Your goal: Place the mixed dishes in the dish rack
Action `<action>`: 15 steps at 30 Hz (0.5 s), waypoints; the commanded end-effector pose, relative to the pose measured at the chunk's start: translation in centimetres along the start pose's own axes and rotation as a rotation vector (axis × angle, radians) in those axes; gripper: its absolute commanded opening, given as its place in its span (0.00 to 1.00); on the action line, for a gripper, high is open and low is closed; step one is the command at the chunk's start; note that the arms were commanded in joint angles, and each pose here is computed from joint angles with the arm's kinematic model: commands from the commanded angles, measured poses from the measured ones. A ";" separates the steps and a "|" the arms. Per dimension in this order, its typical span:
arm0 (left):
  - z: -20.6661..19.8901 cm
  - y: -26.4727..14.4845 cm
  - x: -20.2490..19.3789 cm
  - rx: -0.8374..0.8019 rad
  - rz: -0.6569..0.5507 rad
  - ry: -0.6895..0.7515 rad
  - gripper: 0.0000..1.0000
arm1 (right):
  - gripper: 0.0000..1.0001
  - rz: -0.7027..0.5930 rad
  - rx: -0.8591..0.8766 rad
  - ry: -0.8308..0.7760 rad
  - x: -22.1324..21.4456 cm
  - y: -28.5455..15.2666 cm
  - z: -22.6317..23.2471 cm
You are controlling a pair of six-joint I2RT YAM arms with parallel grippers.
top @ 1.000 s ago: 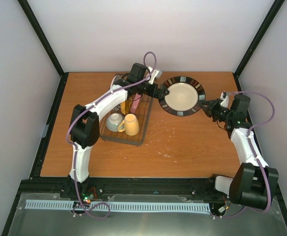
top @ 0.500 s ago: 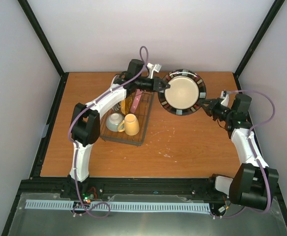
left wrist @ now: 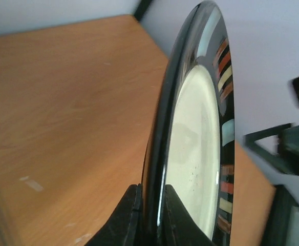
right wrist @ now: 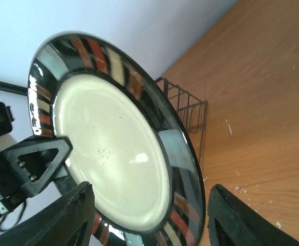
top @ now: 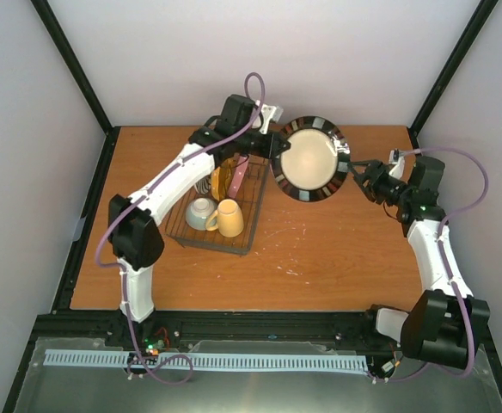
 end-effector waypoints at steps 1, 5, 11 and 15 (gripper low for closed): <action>-0.6 -7.5 5.1 0.284 -0.222 0.156 0.01 | 0.61 -0.052 -0.060 -0.132 1.6 -1.4 1.5; -0.2 -10.9 7.0 0.455 -0.310 0.161 0.01 | 0.61 -0.062 -0.145 -0.160 1.5 -1.8 0.4; -0.2 -13.0 8.2 0.632 -0.345 0.195 0.01 | 0.61 -0.048 -0.176 -0.177 1.1 -1.9 -0.2; 0.7 -11.7 7.1 0.779 -0.298 0.246 0.01 | 0.61 -0.049 -0.179 -0.186 1.1 -1.9 -0.1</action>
Point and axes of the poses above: each gripper's point midway between its finger pads, its own y axis out along the fingers, its own z axis along the line the jaws close on, x = y × z, the point moved 2 cm from there along -y, back along the fingers, and after that the axes turned 11 degrees about -y, right-handed, at the moved point
